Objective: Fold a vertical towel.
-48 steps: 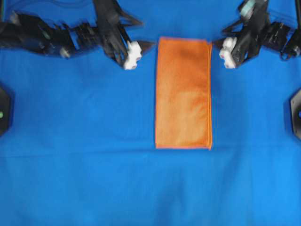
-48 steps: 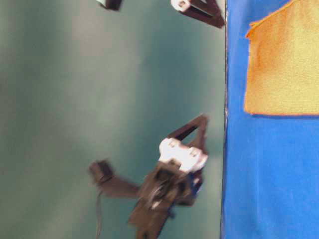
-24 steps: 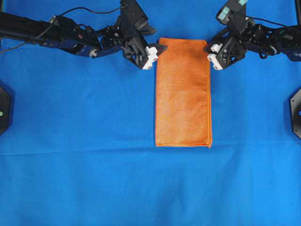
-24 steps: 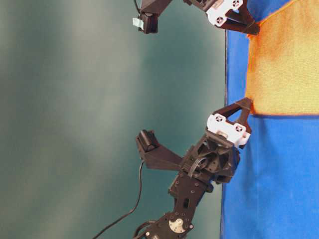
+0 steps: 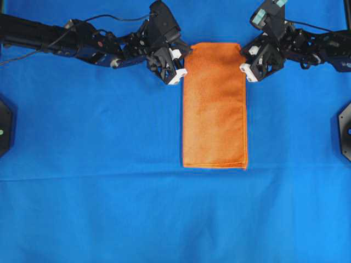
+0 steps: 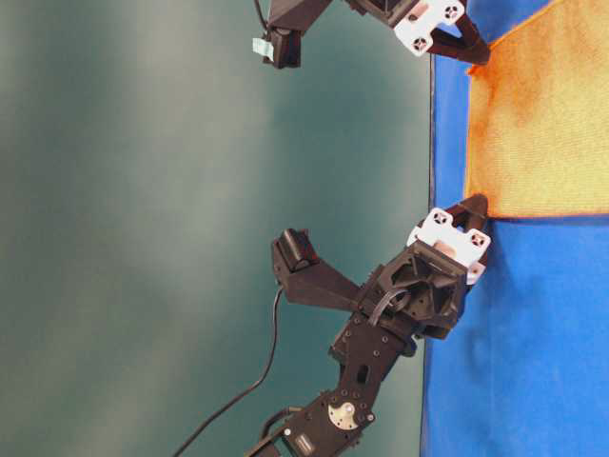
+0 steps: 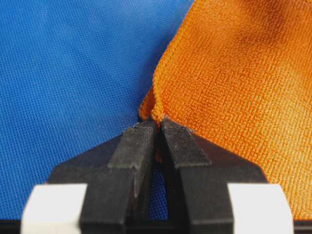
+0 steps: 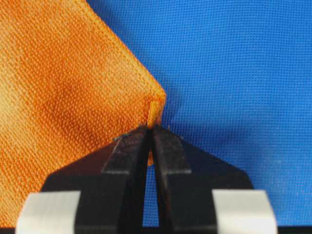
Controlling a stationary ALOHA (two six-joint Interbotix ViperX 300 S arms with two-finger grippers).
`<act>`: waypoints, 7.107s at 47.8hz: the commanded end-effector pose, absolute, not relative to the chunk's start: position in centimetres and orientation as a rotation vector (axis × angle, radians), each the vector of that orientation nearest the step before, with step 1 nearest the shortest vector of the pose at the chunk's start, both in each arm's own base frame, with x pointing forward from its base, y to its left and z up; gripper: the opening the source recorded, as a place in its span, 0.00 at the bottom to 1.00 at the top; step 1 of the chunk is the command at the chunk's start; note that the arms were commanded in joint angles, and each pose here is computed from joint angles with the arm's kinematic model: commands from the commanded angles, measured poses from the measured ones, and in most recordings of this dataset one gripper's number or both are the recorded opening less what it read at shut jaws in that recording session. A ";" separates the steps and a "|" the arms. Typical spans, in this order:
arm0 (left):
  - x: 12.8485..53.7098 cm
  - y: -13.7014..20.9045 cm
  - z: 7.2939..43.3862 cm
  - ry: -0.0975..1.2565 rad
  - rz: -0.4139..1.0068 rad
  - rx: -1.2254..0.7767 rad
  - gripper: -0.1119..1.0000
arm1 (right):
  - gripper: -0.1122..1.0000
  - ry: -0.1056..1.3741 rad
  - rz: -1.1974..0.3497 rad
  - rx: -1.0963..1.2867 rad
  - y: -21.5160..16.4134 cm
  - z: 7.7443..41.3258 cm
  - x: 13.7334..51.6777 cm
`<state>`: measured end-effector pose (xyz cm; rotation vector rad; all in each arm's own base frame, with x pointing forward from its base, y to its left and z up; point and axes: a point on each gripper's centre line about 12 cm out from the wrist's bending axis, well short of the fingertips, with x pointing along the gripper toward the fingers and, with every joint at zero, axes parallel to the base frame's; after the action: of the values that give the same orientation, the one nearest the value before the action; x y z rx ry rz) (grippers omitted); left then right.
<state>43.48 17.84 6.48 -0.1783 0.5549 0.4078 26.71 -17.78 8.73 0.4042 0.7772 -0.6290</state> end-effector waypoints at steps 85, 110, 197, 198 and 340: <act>41.2 6.5 17.8 0.445 0.158 -0.026 0.12 | 0.13 0.583 -0.353 0.267 -8.4 18.5 26.4; 42.6 2.3 11.7 0.557 0.059 -0.011 0.12 | 0.13 0.764 -0.221 0.320 -3.1 13.8 27.1; 32.3 -1.9 28.3 0.304 -0.058 0.014 0.68 | 0.64 0.255 -0.066 0.186 -1.0 29.8 22.3; 31.9 -1.9 28.6 0.291 -0.058 0.014 0.68 | 0.64 0.239 -0.066 0.178 -1.0 30.3 22.0; 14.6 -0.4 25.0 0.026 -0.030 0.025 0.68 | 0.64 0.151 -0.183 0.105 -2.5 25.3 14.4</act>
<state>14.50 -0.50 24.56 0.0252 0.0333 -0.0350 14.24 -2.47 24.93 0.1062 0.1535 -0.1814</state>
